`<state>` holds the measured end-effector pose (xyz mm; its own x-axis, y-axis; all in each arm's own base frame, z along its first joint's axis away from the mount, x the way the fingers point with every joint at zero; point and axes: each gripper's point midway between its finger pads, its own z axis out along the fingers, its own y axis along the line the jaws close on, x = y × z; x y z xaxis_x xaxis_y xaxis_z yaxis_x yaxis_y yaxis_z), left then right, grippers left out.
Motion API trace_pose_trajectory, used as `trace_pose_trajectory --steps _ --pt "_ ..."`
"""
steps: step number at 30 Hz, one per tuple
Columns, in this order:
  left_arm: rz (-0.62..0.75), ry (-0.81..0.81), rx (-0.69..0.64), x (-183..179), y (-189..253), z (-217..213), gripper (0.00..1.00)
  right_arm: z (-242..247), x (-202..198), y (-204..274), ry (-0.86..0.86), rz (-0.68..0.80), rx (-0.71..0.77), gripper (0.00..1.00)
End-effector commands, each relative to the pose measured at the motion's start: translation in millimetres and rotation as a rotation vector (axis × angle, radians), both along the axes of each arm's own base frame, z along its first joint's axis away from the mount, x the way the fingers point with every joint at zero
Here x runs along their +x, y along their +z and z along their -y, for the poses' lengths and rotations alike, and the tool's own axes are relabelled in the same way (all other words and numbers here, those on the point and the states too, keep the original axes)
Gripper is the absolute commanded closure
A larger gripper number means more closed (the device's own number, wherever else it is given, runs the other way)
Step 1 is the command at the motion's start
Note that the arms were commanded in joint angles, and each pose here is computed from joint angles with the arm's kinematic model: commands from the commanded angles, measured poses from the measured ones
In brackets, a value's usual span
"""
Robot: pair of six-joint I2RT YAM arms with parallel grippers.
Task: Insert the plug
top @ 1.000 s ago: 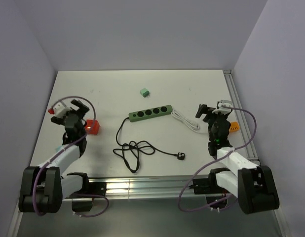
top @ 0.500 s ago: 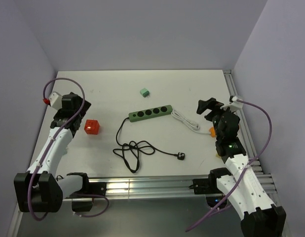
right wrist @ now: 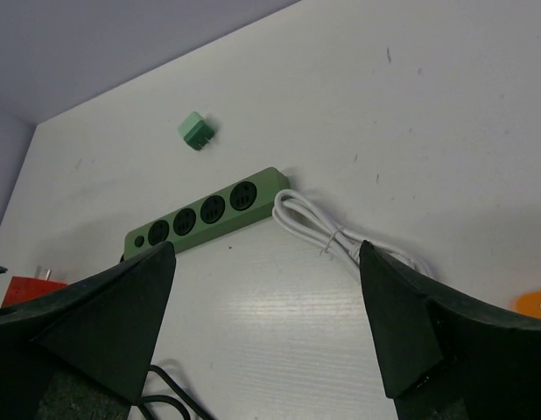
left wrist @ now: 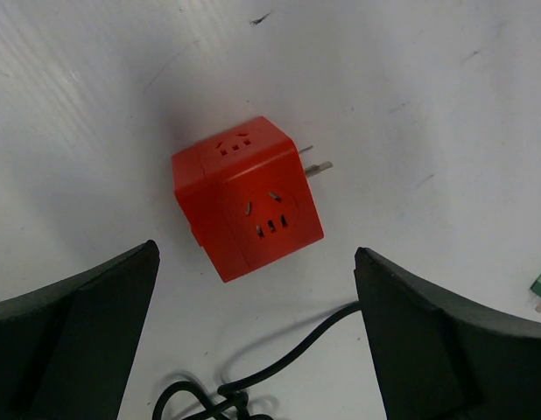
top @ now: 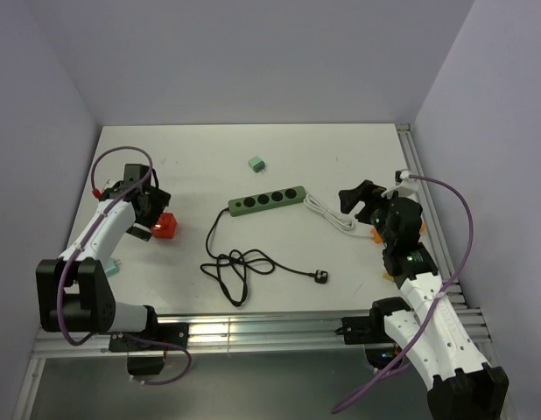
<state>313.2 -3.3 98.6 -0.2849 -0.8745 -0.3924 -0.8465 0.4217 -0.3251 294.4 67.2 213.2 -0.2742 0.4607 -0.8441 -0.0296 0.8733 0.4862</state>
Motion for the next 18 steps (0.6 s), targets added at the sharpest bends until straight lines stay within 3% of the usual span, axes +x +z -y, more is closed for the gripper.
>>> trace_pose_trajectory --steps 1,12,15,18 --pt "-0.011 0.064 -0.045 13 4 3 0.00 -5 -5 0 0.027 -0.003 0.003 0.08" --pt "-0.114 0.084 -0.083 27 -38 6 0.02 -1 -8 0 0.013 -0.008 -0.009 0.09" --pt "-0.088 0.050 -0.109 30 -45 8 0.14 -2 -6 -4 0.013 -0.023 -0.006 0.09" --pt "-0.079 -0.003 -0.111 27 -48 11 0.38 -4 -6 -8 0.018 -0.043 -0.004 0.10"
